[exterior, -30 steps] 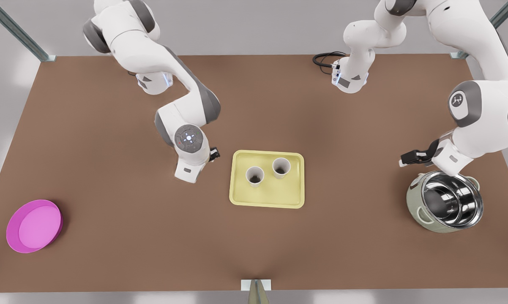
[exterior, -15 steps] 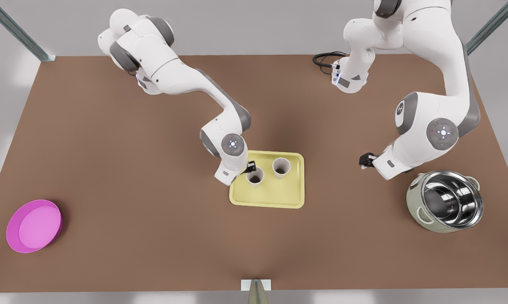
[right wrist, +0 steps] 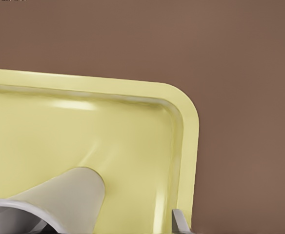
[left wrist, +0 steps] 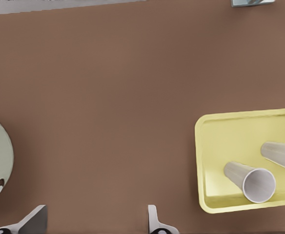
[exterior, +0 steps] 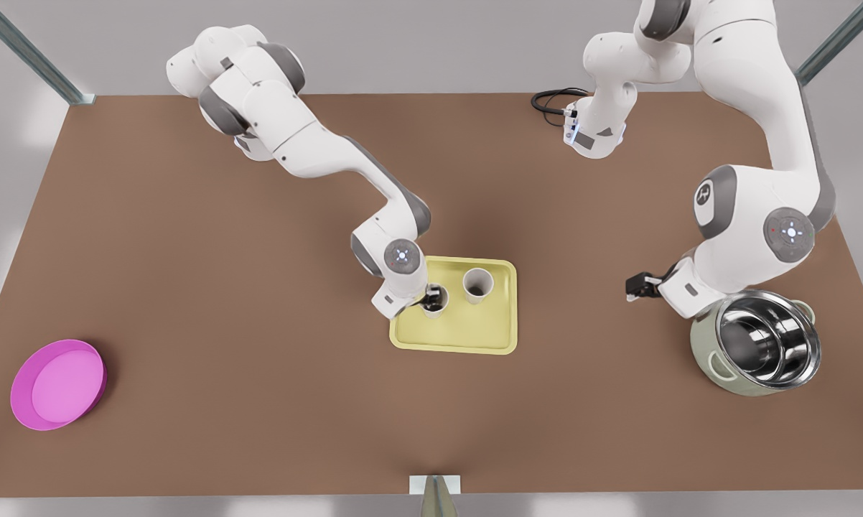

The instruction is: Use the left arm to pick up the white IKEA cup from the tray and place it on the middle-left position; use the right arm to pick up the white IKEA cup from the tray and place it on the middle-right position

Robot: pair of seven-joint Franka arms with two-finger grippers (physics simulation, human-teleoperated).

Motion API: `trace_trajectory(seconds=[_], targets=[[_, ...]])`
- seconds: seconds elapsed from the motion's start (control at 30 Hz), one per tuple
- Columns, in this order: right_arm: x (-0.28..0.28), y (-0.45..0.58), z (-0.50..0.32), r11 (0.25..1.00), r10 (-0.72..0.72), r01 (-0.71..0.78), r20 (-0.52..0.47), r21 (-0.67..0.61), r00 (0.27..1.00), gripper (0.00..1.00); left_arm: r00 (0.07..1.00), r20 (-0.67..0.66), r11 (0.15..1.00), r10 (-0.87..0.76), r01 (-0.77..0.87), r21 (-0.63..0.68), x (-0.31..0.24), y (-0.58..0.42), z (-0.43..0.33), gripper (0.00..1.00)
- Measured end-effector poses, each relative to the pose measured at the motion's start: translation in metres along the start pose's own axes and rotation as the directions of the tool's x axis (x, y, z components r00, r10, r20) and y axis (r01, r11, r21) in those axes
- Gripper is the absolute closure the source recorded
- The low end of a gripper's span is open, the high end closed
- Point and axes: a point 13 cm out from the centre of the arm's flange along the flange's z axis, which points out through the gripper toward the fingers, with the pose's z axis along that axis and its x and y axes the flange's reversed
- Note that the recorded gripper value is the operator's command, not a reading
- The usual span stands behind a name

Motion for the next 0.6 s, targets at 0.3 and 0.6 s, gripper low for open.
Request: trace_trajectory(seconds=[0.3, 0.6], targets=[[-0.001, 0.002, 0.004, 0.996, 0.085, -0.085, 0.004, -0.008, 0.996, 0.64, 0.998, 0.057, 1.0, 0.02, -0.019, -0.022, 0.005, -0.01, -0.038, 0.0], [-0.021, -0.008, -0.02, 0.983, 0.18, -0.179, 0.016, -0.046, 0.983, 0.89, 0.999, 0.008, 0.997, 0.053, -0.052, -0.048, 0.012, -0.029, -0.027, 0.0]])
